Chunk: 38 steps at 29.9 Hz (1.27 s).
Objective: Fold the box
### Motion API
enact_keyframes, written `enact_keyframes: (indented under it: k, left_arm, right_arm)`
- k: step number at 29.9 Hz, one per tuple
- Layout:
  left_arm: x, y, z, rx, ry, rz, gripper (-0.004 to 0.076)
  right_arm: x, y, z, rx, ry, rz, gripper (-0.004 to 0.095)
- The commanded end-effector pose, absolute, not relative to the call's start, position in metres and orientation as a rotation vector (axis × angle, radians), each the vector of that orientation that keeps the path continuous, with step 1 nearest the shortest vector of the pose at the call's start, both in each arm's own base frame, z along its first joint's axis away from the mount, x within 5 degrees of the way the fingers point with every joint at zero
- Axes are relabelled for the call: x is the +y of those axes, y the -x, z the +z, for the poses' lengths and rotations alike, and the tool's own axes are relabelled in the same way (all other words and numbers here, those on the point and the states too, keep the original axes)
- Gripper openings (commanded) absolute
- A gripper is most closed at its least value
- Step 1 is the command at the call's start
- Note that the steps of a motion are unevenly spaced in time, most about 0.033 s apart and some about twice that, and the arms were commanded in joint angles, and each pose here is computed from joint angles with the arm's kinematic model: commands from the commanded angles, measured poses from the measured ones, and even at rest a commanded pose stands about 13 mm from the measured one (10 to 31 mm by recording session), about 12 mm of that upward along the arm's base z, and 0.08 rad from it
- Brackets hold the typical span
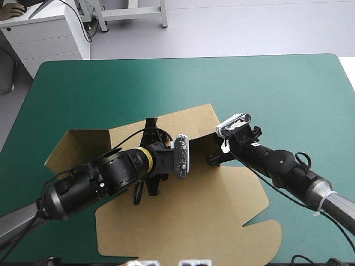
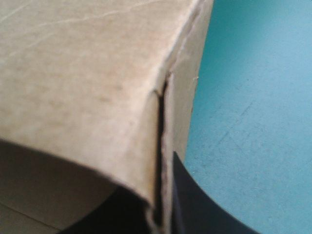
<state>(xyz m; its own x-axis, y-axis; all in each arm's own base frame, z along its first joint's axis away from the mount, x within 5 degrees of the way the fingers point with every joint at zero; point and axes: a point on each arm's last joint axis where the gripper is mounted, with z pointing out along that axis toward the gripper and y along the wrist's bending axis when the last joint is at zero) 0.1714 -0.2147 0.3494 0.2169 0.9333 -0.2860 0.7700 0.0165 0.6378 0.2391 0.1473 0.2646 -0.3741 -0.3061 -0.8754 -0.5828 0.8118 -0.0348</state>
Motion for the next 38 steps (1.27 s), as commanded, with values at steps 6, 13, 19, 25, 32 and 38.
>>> enact_keyframes:
  k: [6, 13, 19, 25, 32, 38]
  left_arm:
    - [-0.202, -0.138, 0.393, 1.426, -1.695, 0.206, 0.0394]
    - [-0.195, -0.139, 0.427, 1.335, -1.606, 0.264, 0.0001]
    - [-0.194, -0.157, 0.449, 1.437, -1.57, 0.375, 0.0018]
    - [-0.158, -0.21, 0.467, 1.689, -1.347, 0.323, 0.0018]
    - [-0.073, -0.245, 0.473, 1.984, -0.941, 0.052, 0.0015]
    - [-0.014, -0.253, 0.471, 2.13, -0.578, -0.022, 0.0015]
  right_arm:
    - [0.149, -0.239, 0.281, 1.93, 0.653, 0.355, -0.0018]
    - [0.147, -0.24, 0.282, 1.925, 0.649, 0.334, -0.0018]
    - [0.147, -0.24, 0.282, 1.92, 0.652, 0.321, -0.0018]
    - [0.145, -0.241, 0.283, 1.909, 0.657, 0.291, -0.0018]
    - [0.146, -0.239, 0.287, 1.864, 0.746, 0.251, -0.0019]
    - [0.139, -0.246, 0.305, 1.861, 0.875, 0.351, -0.0019]
